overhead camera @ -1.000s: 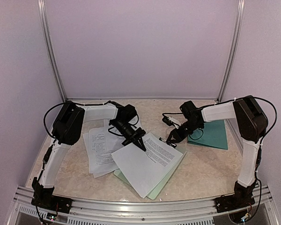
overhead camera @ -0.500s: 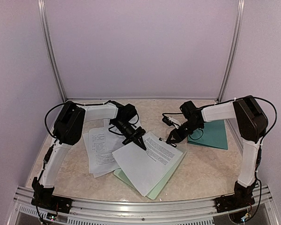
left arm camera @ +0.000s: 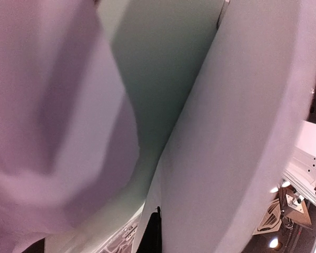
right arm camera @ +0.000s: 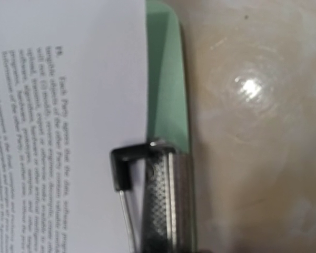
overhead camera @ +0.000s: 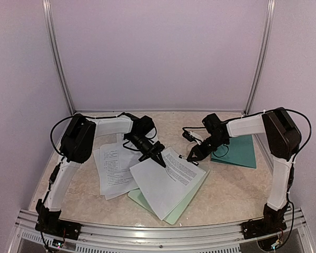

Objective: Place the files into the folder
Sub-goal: Place the file on the spring clip of the folder.

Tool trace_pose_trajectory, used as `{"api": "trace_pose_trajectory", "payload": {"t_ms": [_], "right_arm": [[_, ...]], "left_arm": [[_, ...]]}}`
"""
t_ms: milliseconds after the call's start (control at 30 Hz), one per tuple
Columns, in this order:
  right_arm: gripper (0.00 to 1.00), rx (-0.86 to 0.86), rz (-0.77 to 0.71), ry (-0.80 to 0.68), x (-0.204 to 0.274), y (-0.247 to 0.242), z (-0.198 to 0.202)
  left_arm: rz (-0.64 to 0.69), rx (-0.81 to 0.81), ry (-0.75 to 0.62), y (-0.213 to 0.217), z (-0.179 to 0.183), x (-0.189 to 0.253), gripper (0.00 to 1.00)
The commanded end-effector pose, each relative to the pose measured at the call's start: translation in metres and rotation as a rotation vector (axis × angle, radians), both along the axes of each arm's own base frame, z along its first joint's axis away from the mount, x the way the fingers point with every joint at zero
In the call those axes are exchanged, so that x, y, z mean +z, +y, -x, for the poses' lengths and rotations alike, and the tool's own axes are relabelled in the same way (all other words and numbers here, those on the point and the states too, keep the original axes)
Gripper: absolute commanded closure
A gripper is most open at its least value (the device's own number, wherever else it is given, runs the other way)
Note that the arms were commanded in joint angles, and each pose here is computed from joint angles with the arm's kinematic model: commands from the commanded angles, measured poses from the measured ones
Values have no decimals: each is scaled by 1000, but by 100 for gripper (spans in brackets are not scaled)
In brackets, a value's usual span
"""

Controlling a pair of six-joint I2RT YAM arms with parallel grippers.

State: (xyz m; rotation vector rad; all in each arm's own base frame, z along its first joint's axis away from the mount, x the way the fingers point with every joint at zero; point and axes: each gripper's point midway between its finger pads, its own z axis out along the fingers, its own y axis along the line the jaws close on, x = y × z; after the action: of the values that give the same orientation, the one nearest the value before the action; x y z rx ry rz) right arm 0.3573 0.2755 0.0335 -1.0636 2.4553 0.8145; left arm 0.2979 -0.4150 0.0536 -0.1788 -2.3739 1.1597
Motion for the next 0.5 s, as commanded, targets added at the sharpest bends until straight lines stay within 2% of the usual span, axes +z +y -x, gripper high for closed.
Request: {"api": "trace_pose_trajectory", "payload": {"t_ms": [0, 467], "right_arm": [[100, 9, -15, 27, -1, 6, 3], [100, 10, -9, 21, -1, 5, 2]], "left_arm": [[31, -8, 6, -10, 0, 0, 100], [67, 14, 44, -10, 1, 9, 100]]}}
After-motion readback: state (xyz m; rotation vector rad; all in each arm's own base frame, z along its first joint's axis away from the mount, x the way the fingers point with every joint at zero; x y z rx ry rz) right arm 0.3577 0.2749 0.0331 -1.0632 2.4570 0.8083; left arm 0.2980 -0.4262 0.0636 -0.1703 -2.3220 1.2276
